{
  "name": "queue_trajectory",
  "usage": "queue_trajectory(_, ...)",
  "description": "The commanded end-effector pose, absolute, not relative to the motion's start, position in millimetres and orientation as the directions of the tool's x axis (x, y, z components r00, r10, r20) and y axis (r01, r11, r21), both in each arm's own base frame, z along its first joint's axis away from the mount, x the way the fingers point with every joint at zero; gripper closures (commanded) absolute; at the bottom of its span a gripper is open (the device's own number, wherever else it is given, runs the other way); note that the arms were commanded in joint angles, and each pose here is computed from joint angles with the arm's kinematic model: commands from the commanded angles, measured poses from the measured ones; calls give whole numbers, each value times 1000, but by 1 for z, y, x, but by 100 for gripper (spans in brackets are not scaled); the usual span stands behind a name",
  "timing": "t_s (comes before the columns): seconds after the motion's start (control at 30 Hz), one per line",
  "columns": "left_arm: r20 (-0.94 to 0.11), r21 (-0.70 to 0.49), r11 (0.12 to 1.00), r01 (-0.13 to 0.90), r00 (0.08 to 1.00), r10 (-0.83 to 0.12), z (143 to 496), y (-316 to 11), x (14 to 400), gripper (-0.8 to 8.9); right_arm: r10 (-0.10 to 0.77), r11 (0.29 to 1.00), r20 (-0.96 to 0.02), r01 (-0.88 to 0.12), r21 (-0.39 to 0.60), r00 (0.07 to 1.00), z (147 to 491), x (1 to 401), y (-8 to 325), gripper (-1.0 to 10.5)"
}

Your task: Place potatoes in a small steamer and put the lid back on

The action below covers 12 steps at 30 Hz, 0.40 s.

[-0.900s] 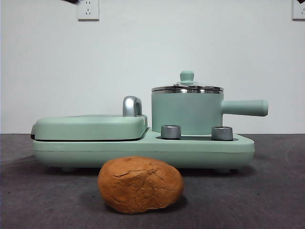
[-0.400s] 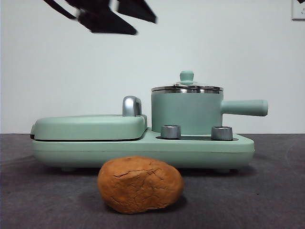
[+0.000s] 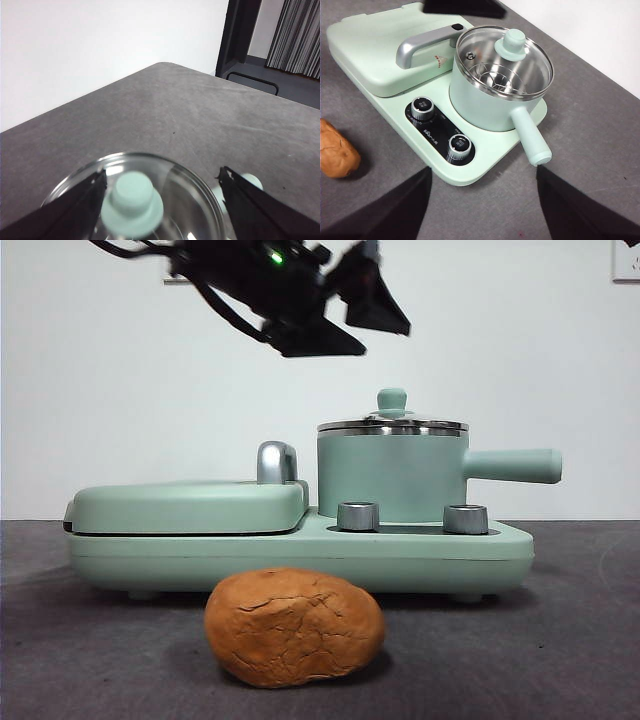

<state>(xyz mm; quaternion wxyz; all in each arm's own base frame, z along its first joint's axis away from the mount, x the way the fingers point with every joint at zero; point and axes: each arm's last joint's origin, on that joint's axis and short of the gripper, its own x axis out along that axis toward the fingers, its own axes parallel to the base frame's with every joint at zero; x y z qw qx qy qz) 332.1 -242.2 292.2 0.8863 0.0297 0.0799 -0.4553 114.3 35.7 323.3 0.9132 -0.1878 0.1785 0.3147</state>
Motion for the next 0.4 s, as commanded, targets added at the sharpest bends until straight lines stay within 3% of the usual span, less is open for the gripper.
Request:
queue_trajectory(0.03,-167,-21,585,811,574,-801,285,-257,347,446,513,743,-428,-635,-214,744,328,114,36,616)
queue_trajectory(0.4,-218,-20,637,770,619,-755,254,-273,378,445,512,749,-432,-633,-198,742,328,114,36,616)
